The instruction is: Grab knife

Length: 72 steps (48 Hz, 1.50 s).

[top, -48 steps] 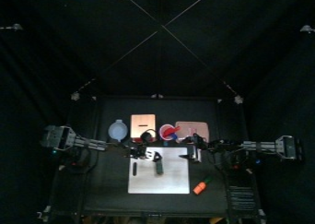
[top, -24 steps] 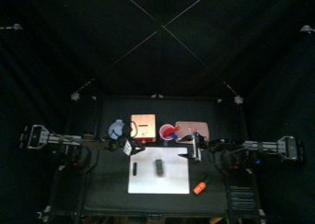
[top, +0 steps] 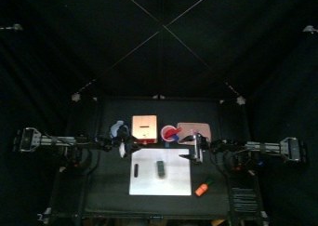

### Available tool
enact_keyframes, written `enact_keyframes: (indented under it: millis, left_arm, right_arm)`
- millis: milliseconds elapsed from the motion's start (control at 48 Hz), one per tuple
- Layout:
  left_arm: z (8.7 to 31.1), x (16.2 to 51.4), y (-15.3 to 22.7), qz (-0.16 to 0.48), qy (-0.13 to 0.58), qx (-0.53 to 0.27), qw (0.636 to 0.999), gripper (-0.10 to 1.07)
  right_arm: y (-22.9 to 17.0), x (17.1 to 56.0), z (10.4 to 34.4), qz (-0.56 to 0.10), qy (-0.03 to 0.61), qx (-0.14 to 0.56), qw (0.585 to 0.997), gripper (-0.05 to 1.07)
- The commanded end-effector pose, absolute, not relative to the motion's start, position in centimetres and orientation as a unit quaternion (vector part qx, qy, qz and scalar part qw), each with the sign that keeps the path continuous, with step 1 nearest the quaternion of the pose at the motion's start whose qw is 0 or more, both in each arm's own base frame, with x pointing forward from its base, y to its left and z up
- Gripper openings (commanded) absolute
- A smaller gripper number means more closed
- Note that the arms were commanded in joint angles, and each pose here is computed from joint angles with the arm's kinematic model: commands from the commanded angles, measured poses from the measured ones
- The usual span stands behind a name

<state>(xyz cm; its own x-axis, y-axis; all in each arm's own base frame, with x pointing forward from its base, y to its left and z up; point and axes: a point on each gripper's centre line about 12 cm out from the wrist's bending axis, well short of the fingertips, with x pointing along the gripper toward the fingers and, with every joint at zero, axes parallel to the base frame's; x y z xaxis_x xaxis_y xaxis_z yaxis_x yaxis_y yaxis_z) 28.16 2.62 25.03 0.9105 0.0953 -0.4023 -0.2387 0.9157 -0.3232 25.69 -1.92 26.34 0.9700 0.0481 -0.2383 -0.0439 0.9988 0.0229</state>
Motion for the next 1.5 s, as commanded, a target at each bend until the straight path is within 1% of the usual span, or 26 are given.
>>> enact_keyframes:
  millis: [0,146,271,375,500,625,708,771,958,1146,1271,1479]
  left_arm:
    - [25.3,28.2,2.2,0.071,0.183,-0.208,0.958,0.87]
    - [24.6,27.8,2.8,0.092,0.179,-0.275,0.94,0.87]
    - [24.5,27.6,2.8,0.087,0.179,-0.262,0.944,0.87]
    - [24.7,27.7,2.8,0.079,0.18,-0.225,0.954,0.86]
    - [25.0,27.8,2.8,0.064,0.185,-0.135,0.971,0.86]
    - [24.9,27.7,2.9,0.052,0.192,-0.062,0.978,0.86]
    - [24.8,27.7,3.0,0.052,0.197,-0.027,0.979,0.86]
    - [24.9,27.7,3.1,0.053,0.198,-0.018,0.979,0.86]
    - [24.9,27.7,3.2,0.058,0.192,-0.055,0.978,0.86]
    - [25.5,27.5,3.7,0.069,0.173,-0.096,0.978,0.87]
    - [25.9,27.5,3.8,0.07,0.168,-0.093,0.979,0.87]
    - [26.3,27.5,3.7,0.062,0.156,-0.091,0.982,0.86]
  right_arm:
    - [-1.9,25.8,27.4,0.024,0.105,0.01,0.994,1.04]
    - [-1.9,25.8,27.3,0.024,0.105,0.013,0.994,1.04]
    - [-1.7,25.8,27.2,0.027,0.106,0.015,0.994,1.04]
    - [-1.6,25.7,27.2,0.028,0.107,0.015,0.994,1.04]
    - [-1.6,25.7,27.2,0.029,0.107,0.015,0.994,1.04]
    - [-1.5,25.7,27.0,0.03,0.109,0.016,0.993,1.04]
    - [-1.5,25.7,26.9,0.03,0.11,0.016,0.993,1.04]
    - [-1.6,25.7,26.8,0.029,0.111,0.016,0.993,1.04]
    - [-1.7,25.6,26.6,0.025,0.113,0.016,0.993,1.04]
    - [-1.9,25.5,26.5,0.023,0.115,0.019,0.993,1.04]
    - [-2.0,25.7,26.7,0.021,0.113,0.019,0.993,1.04]
    - [-2.7,25.8,27.1,0.001,0.102,0.053,0.993,1.04]
